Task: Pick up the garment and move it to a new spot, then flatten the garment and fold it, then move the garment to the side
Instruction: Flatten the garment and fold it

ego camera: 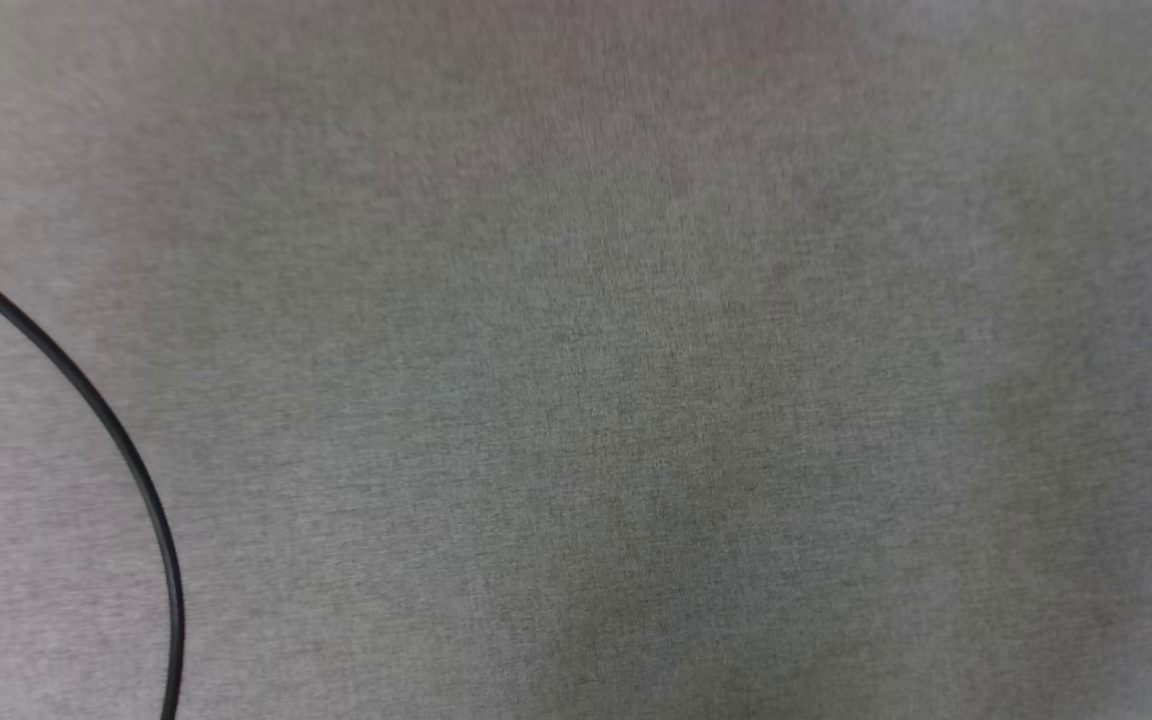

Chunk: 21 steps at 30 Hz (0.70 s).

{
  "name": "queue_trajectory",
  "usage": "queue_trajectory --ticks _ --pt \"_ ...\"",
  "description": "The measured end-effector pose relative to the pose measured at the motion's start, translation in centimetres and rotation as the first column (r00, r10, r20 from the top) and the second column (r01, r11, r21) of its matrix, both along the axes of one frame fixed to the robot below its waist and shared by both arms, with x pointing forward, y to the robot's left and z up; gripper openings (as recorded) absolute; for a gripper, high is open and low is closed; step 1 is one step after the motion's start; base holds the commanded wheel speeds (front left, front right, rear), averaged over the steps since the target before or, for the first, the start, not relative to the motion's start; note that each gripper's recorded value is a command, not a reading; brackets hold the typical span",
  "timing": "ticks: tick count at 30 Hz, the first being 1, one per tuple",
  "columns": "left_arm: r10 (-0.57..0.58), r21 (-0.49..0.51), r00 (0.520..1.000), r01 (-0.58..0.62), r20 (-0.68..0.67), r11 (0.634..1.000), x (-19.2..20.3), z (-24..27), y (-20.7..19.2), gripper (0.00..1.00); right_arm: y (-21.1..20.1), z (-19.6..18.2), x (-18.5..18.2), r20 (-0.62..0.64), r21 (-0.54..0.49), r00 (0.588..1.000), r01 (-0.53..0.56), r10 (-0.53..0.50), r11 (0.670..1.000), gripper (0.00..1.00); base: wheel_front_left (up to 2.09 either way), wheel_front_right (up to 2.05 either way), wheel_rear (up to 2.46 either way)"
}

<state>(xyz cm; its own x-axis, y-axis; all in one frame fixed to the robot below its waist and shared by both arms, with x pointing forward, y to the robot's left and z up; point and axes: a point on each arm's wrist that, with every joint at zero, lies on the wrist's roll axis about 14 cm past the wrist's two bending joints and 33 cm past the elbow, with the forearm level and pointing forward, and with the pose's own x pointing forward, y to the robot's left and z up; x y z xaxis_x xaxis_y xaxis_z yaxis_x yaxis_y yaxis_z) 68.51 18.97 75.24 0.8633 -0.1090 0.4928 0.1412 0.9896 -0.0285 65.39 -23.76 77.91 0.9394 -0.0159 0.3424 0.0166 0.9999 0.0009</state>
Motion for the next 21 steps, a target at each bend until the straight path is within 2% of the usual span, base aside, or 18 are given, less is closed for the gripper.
queue_trajectory --ticks 8,13,17,21 --pt "0.037 0.011 0.991 -0.036 -0.131 0.999 4.1 -8.5 1.2 0.0 3.0 -7.7 4.9 -0.124 0.001 0.99 -0.073 0.072 0.997 0.0 0.0 0.0 0.0" --pt "0.029 -0.003 0.975 -0.03 -0.221 1.0 4.9 -13.7 1.2 0.0 5.5 -13.0 6.3 -0.239 0.011 0.962 -0.135 0.134 0.991 0.0 0.0 0.0 0.0" --pt "0.026 -0.018 0.957 -0.033 -0.288 0.999 4.2 -17.1 1.5 0.0 7.5 -17.9 6.0 -0.357 0.034 0.915 -0.186 0.186 0.982 0.0 0.0 0.0 0.0" --pt "0.027 -0.034 0.927 -0.043 -0.374 0.998 2.3 -21.1 2.0 0.0 8.9 -23.7 4.0 -0.488 0.089 0.841 -0.218 0.233 0.972 0.0 0.0 0.0 0.0"
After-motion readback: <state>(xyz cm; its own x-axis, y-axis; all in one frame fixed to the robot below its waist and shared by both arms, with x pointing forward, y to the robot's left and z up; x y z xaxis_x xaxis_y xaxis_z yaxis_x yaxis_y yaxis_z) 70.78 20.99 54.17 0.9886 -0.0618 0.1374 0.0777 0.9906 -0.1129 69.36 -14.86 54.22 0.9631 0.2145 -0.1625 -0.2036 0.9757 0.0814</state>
